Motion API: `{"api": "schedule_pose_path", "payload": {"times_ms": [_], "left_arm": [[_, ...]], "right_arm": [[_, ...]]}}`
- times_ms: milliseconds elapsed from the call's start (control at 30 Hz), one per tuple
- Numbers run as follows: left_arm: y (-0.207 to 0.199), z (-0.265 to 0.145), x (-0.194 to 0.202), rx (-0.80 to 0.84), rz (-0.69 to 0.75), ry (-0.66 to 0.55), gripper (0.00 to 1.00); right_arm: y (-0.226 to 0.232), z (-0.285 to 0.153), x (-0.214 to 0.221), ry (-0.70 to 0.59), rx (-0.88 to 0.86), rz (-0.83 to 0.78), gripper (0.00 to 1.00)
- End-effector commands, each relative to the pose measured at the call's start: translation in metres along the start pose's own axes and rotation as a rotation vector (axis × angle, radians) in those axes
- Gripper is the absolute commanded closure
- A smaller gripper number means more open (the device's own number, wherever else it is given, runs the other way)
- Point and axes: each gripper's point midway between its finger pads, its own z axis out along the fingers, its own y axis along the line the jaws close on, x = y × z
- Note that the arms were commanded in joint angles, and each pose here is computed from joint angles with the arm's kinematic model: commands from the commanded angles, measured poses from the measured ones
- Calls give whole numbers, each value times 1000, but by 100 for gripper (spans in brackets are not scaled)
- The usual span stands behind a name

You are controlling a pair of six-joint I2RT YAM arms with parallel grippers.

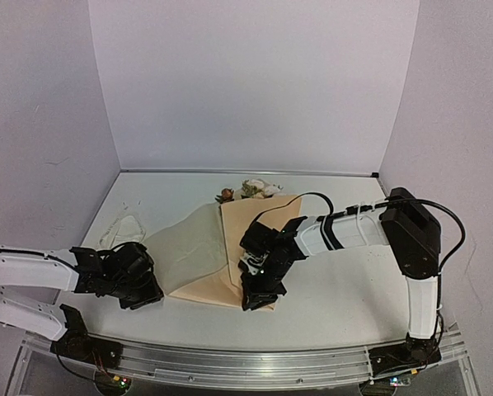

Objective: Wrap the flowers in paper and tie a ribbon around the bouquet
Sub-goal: Press the fold line on the 1/4-folded wrapping paper.

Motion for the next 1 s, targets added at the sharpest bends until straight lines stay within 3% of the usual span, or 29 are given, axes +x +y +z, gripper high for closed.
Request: {"api": "schedule_pose_path", "payload": {"times_ms": [0, 233, 467, 700, 967], "left_arm": [[-37, -29, -22, 152, -105, -57, 57], [-46, -27, -13, 309, -355, -3, 42], [-48, -24, -10, 347, -476, 0, 39], [-66, -6, -5, 376, -477, -22, 40], [-72, 8, -2, 366, -499, -27, 50]], "right_arm": [[24, -17, -5, -19, -58, -34, 76], [54, -50, -9, -67, -133, -71, 71], [50, -78, -5, -137, -93, -158, 64], [26, -81, -18, -199, 59, -233, 61], [25, -53, -46, -205, 95, -231, 61]]}}
